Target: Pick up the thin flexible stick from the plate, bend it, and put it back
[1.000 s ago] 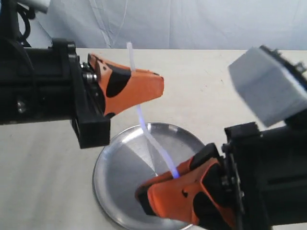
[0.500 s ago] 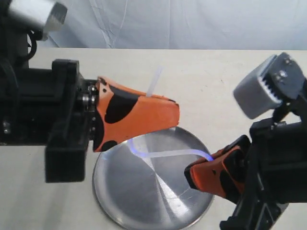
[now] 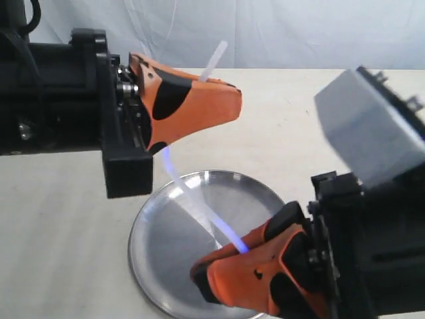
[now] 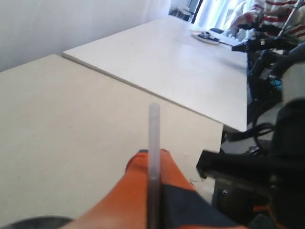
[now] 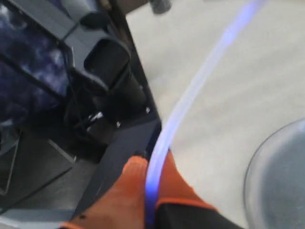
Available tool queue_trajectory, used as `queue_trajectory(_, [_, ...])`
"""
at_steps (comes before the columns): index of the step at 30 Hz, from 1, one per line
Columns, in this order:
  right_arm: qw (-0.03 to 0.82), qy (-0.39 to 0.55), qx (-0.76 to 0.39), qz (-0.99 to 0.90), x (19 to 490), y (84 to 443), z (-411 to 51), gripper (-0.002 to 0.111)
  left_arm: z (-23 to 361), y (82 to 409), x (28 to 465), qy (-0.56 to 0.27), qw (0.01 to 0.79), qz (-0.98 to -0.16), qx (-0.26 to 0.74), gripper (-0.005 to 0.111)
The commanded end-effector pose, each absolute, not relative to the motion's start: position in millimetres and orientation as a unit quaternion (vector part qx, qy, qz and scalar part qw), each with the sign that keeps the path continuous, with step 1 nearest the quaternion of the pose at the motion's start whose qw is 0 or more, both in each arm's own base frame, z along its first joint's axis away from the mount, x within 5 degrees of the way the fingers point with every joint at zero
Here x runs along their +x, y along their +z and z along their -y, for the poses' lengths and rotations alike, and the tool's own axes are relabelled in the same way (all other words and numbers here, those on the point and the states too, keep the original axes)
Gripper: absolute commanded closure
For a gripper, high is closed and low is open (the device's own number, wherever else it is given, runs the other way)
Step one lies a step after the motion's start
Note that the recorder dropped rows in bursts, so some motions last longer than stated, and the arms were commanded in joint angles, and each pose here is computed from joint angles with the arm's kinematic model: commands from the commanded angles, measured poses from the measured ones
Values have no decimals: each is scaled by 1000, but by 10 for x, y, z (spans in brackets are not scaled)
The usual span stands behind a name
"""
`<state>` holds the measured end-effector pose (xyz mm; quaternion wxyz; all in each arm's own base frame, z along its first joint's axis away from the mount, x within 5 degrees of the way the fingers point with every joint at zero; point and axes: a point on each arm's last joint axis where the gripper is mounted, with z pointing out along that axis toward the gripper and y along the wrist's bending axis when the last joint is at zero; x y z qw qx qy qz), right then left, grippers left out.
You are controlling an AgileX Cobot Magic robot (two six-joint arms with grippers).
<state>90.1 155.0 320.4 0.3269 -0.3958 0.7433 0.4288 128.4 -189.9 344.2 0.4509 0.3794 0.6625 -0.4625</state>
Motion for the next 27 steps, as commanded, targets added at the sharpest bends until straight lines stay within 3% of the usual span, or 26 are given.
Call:
queue_trajectory(1, [378, 406, -374, -743, 899, 3312, -1437, 109, 1923, 3371, 1248, -455, 429, -668, 404, 107])
queue_trajectory(8, [319, 353, -360, -803, 896, 3165, -1351, 109, 1934, 3441, 1259, -499, 425, -668, 352, 105])
queue_trajectory(14, [305, 356, -366, -804, 870, 3153, -1351, 109, 1940, 3512, 1268, -507, 448, -648, 351, 77])
queue_trajectory(22, [282, 355, -378, -807, 832, 3128, -1343, 109, 1949, 3694, 1290, -505, 474, -628, 354, 81])
queue_trajectory(27, [302, 358, -372, -802, 834, 3165, -1328, 109, 1950, 3697, 1289, -494, 480, -625, 367, 106])
